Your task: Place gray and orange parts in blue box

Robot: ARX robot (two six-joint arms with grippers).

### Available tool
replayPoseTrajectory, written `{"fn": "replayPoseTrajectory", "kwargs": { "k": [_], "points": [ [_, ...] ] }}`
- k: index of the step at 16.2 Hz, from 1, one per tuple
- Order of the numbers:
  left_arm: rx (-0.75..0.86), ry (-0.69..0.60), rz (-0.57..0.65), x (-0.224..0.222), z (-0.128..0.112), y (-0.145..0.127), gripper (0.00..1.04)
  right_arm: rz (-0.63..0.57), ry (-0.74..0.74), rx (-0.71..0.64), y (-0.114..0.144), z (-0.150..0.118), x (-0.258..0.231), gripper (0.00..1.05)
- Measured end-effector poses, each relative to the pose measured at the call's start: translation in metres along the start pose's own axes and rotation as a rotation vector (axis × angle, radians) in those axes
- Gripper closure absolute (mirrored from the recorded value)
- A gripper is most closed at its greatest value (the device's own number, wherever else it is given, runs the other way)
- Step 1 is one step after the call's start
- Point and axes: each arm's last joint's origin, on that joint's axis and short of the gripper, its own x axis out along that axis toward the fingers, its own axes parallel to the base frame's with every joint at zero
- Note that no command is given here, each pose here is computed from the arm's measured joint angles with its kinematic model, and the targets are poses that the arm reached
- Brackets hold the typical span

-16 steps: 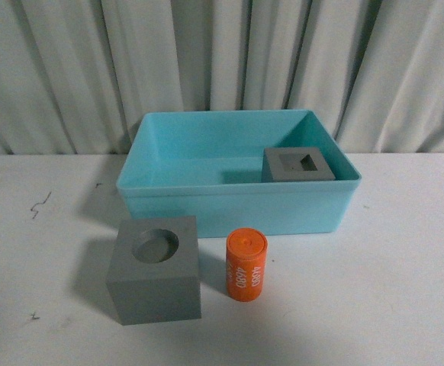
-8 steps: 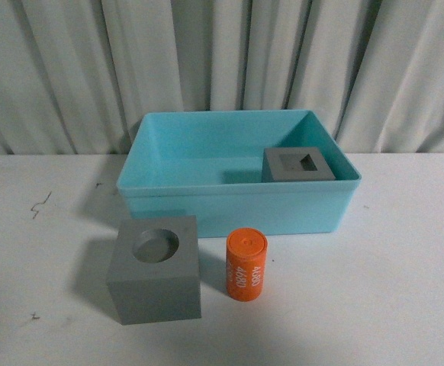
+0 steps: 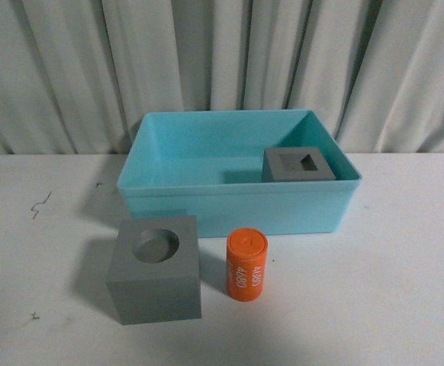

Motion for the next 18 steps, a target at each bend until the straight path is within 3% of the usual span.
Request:
{"fn": "replayPoseTrajectory", "kwargs": {
  "k": [9,10,11,12,13,15,18],
  "points": [
    [0.000,-0.001,-0.001,0.000,0.000,0.000,0.07,0.002,0.000,0.000,0.000,-0.002,-0.019,1.03],
    [0.000,-0.001,0.000,0.000,0.000,0.000,0.07,0.003,0.009,0.000,0.000,-0.003,-0.018,0.89],
    [-0.028,0.085,0.002,-0.001,-0.002,0.000,0.07,0.002,0.008,0.000,0.000,-0.003,-0.018,0.55],
    [-0.127,0.361,0.011,0.003,0.002,-0.003,0.07,0.001,0.007,0.000,0.000,-0.003,-0.018,0.42],
    [-0.222,0.498,0.012,0.019,0.010,-0.009,0.07,0.003,0.007,0.000,0.000,-0.003,-0.018,0.31],
    [-0.283,0.552,-0.062,0.055,0.014,-0.030,0.07,0.003,0.008,0.000,0.000,-0.003,-0.018,0.06],
    [-0.251,0.609,-0.183,0.105,0.001,-0.064,0.07,0.003,0.008,0.000,0.000,-0.003,-0.018,0.06]
  ]
}}
